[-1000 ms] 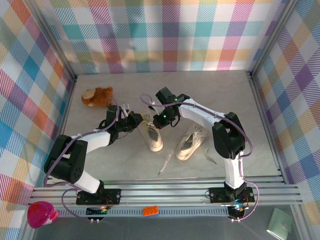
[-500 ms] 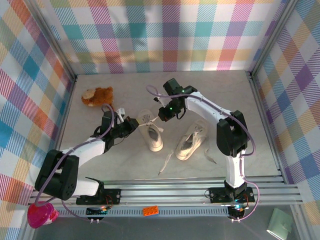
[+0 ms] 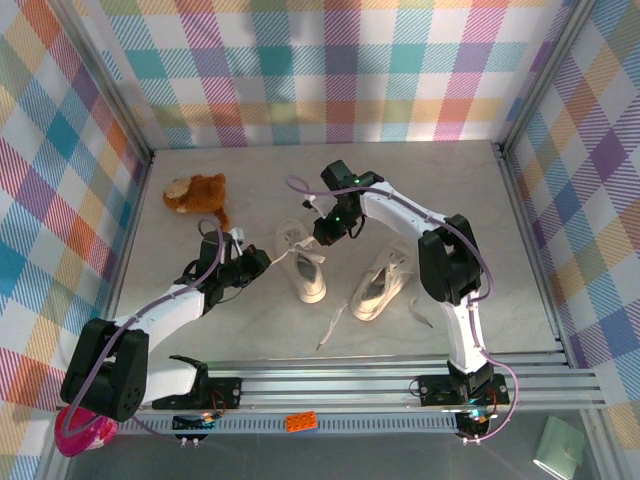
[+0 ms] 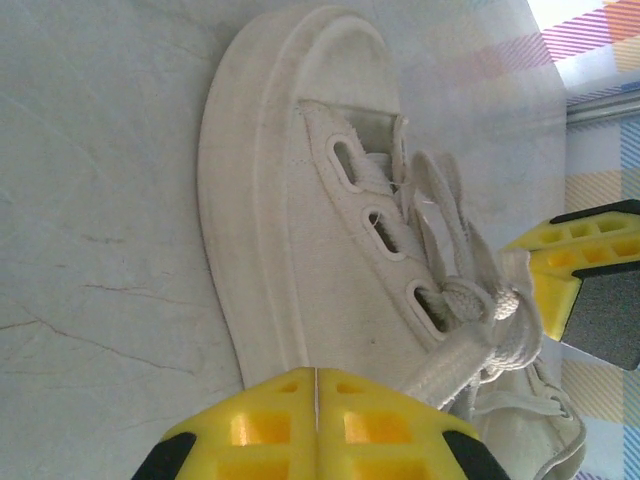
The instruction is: Tie the shoes
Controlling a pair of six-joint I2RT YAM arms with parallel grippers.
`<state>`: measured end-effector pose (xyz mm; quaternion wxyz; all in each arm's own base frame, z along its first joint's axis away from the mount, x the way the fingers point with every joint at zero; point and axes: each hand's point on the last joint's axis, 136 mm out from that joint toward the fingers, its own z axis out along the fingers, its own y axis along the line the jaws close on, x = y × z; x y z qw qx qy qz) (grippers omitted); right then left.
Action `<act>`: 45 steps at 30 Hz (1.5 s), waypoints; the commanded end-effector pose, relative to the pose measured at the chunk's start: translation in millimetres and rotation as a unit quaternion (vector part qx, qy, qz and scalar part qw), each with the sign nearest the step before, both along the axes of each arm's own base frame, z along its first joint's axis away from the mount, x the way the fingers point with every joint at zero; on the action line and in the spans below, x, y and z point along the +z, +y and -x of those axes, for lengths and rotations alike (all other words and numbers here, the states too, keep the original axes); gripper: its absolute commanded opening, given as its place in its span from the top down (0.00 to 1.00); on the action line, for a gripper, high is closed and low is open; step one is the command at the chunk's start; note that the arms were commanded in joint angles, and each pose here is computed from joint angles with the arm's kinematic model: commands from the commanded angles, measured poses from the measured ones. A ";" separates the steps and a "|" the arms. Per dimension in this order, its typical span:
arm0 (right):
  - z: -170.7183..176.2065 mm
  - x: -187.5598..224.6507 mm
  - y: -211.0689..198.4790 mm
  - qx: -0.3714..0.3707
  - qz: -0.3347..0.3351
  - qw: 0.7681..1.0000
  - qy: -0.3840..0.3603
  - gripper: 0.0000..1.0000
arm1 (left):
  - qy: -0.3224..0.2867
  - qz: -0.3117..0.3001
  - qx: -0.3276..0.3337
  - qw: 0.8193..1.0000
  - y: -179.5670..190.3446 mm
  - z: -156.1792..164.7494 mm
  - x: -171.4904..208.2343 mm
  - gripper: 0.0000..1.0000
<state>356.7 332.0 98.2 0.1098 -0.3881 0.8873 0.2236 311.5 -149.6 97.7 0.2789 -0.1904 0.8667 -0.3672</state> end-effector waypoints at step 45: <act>43.8 -3.4 -8.6 -0.112 -0.172 0.969 0.138 0.43 | 0.059 -0.015 -0.128 0.990 -66.2 -90.4 11.6 0.45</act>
